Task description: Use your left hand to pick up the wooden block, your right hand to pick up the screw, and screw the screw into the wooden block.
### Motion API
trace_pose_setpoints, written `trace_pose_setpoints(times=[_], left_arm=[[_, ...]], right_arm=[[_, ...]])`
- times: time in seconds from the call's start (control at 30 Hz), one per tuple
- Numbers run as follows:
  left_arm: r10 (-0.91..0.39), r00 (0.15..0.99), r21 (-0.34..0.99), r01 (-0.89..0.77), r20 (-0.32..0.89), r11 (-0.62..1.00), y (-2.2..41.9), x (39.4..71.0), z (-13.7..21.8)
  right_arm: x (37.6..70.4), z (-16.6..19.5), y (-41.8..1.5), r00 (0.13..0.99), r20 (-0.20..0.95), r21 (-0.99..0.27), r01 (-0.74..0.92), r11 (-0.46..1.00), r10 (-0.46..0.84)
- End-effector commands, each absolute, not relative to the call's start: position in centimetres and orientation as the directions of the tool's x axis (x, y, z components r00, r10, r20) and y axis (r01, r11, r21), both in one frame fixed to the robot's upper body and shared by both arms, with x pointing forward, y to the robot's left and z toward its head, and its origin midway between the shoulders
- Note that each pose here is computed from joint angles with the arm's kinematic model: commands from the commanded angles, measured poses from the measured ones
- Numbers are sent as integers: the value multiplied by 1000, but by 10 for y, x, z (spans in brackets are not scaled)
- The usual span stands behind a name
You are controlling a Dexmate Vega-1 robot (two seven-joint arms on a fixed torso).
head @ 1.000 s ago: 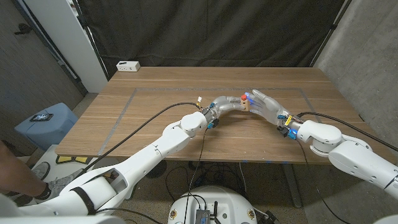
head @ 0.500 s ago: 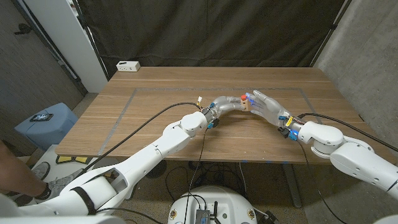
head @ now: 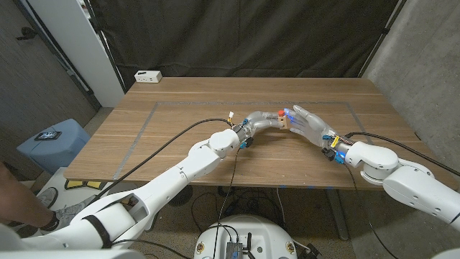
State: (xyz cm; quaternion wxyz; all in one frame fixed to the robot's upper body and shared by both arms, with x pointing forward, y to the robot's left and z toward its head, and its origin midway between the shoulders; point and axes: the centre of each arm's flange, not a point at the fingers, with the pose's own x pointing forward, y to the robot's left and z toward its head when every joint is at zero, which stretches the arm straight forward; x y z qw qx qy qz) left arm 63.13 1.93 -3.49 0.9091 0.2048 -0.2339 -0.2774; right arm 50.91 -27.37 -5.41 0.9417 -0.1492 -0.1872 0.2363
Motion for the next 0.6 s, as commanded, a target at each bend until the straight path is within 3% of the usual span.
trace_pose_setpoints(times=[0.03, 0.6], left_arm=[[-602, 737, 501, 413, 307, 761, 19, 633, -35], [-604, 734, 507, 410, 309, 758, 20, 635, -33]], right_arm=[[508, -56, -271, 817, 271, -370, -401, 838, 510], [508, -57, -269, 817, 265, -363, -408, 838, 512]])
